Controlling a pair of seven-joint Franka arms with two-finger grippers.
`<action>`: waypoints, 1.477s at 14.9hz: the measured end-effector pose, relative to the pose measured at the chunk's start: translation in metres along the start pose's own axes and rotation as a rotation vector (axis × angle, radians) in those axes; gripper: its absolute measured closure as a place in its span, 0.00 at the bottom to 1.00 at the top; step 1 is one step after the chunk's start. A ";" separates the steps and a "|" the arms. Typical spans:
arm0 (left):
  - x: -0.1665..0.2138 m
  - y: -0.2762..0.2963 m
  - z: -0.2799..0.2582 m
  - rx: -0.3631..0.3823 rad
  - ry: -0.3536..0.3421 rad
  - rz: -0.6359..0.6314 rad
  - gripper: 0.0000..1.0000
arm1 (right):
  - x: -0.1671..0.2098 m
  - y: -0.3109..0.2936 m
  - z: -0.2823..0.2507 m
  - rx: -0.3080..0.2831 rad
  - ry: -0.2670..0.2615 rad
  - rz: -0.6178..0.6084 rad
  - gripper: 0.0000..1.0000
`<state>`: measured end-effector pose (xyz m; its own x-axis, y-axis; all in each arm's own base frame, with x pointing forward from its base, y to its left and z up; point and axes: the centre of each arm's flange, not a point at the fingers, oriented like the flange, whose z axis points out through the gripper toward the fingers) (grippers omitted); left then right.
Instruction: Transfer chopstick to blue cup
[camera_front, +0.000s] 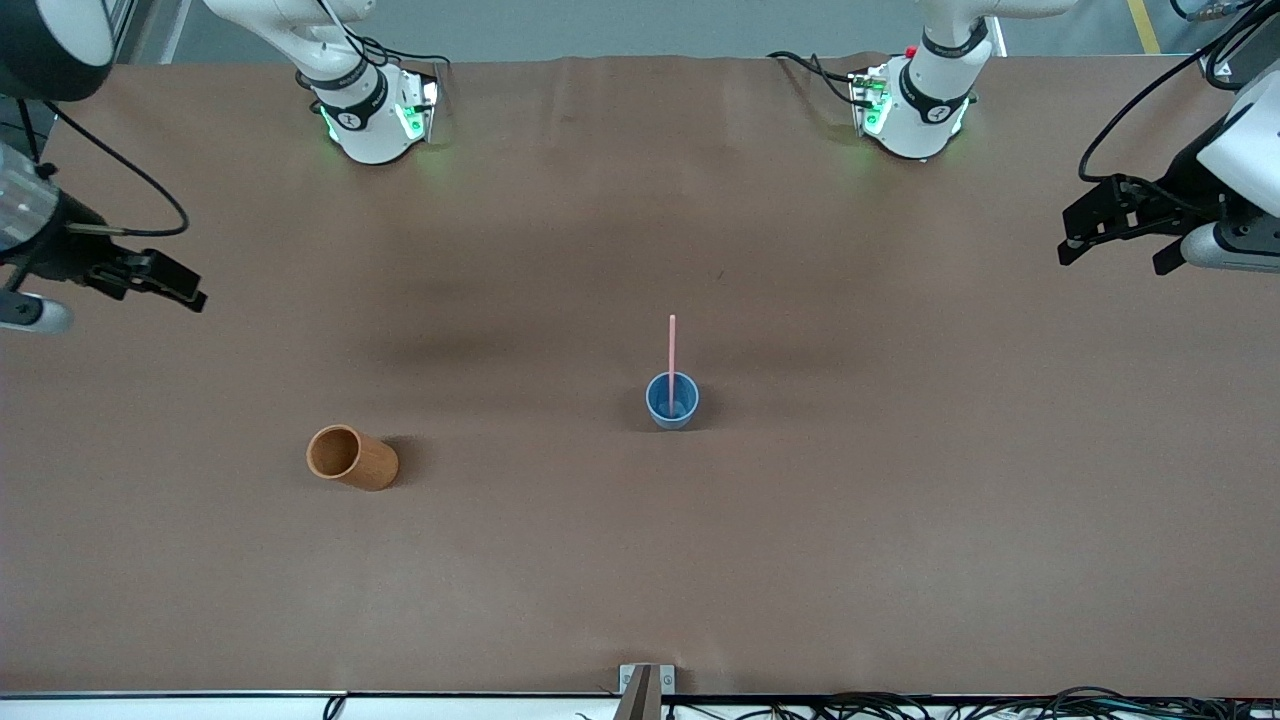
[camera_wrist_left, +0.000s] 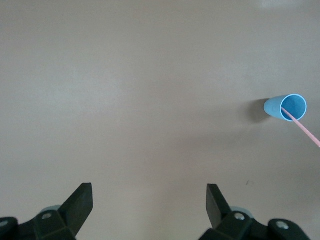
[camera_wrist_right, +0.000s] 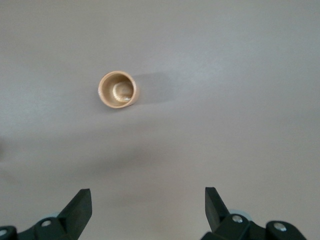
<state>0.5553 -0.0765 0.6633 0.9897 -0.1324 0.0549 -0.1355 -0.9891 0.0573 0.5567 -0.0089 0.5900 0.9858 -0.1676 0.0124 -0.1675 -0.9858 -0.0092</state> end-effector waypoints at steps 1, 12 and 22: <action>0.000 0.000 0.000 0.000 -0.001 0.013 0.00 | 0.000 0.002 -0.008 0.002 0.017 -0.008 0.00; 0.007 0.001 0.014 0.000 -0.026 -0.002 0.00 | -0.031 -0.002 -0.094 -0.004 -0.019 -0.088 0.00; 0.008 0.001 0.013 0.000 -0.022 -0.002 0.00 | -0.030 -0.001 -0.084 -0.007 -0.058 -0.090 0.00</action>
<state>0.5637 -0.0791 0.6510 0.9908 -0.1316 0.0331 -0.1333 -0.9894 0.0573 0.5262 -0.0040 0.6739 0.9959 -0.0781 -0.0451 -0.0783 -0.9969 -0.0033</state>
